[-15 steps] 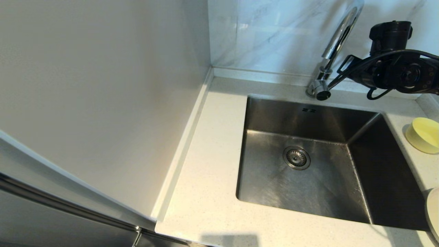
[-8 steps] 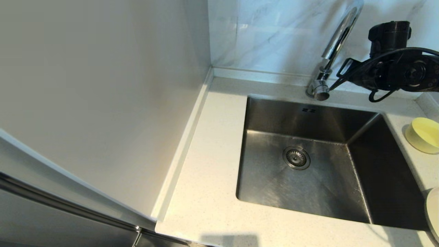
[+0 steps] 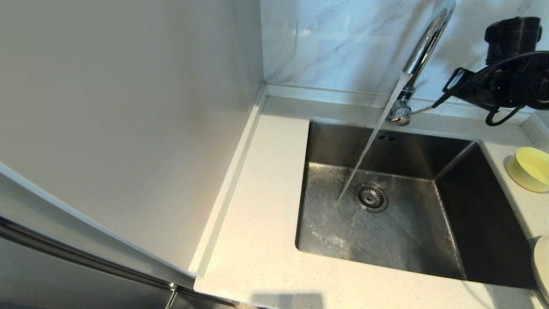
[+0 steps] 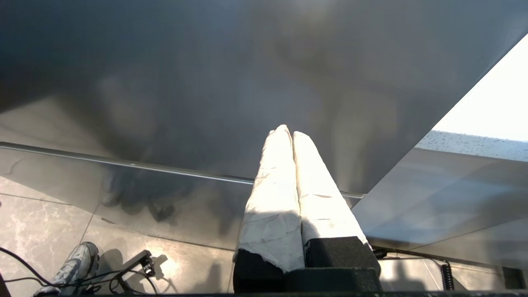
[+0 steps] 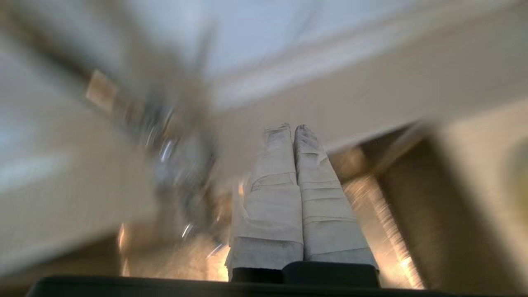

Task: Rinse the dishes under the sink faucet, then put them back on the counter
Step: Turn on the faucet, then pick up the bowl

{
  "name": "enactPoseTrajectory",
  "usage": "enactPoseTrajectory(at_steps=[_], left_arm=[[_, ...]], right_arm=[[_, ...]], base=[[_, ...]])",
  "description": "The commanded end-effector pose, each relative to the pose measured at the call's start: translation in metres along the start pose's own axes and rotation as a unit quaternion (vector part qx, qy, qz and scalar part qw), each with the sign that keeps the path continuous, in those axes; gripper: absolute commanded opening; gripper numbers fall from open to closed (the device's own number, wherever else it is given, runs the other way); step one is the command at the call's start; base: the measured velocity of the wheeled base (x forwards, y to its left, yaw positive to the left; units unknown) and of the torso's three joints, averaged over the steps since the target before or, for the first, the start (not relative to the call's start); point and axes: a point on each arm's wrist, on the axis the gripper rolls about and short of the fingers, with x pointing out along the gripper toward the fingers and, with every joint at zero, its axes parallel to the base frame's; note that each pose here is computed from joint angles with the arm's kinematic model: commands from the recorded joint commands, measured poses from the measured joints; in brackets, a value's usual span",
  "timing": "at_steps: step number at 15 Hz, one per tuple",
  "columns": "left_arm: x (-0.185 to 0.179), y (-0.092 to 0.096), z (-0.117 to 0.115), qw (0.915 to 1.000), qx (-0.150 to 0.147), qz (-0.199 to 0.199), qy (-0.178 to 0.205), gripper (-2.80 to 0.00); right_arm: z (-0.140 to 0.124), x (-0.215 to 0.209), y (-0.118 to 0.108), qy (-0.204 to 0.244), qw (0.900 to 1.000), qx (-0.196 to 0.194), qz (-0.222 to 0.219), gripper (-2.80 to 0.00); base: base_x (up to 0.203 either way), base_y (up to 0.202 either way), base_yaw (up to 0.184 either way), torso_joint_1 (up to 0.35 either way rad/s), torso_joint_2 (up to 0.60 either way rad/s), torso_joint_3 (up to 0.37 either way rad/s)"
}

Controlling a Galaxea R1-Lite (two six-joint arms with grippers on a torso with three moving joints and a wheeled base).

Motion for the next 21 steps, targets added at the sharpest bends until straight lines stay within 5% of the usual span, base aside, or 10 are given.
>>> enactPoseTrajectory(at_steps=[1,4,7,10,15,16,17,21], left_arm=[[0.0,0.0,0.0,1.0,0.0,0.0,0.0,-2.8],[0.0,0.0,0.0,1.0,0.0,0.0,0.0,-2.8],[0.0,0.0,0.0,1.0,0.0,0.0,0.0,-2.8],[0.0,0.0,0.0,1.0,0.0,0.0,0.0,-2.8],[0.0,0.0,0.0,1.0,0.0,0.0,0.0,-2.8],[0.0,0.0,0.0,1.0,0.0,0.0,0.0,-2.8],[0.0,0.0,0.0,1.0,0.0,0.0,0.0,-2.8],[0.0,0.0,0.0,1.0,0.0,0.0,0.0,-2.8]], right_arm=[[0.034,-0.024,-0.013,-0.043,0.999,0.016,-0.006,-2.8],[0.059,-0.048,-0.059,-0.051,0.994,-0.078,-0.051,-2.8],[0.059,-0.084,-0.095,0.017,0.987,-0.15,-0.054,-2.8],[0.043,-0.099,-0.119,0.111,0.979,-0.169,-0.035,-2.8],[0.007,-0.085,-0.133,0.185,0.966,-0.176,-0.048,-2.8],[0.003,-0.081,-0.134,0.193,0.964,-0.176,-0.051,-1.0],[0.0,-0.075,-0.134,0.192,0.964,-0.176,-0.05,0.0],[-0.009,-0.046,-0.134,0.175,0.966,-0.184,-0.05,0.0]], base=[[0.0,0.0,0.0,0.0,0.0,0.0],[0.0,0.0,0.0,0.0,0.0,0.0],[0.0,0.0,0.0,0.0,0.0,0.0],[0.0,0.0,0.0,0.0,0.0,0.0],[0.0,0.0,0.0,0.0,0.0,0.0],[0.0,0.0,0.0,0.0,0.0,0.0],[0.0,0.0,0.0,0.0,0.0,0.0],[0.0,0.0,0.0,0.0,0.0,0.0]])
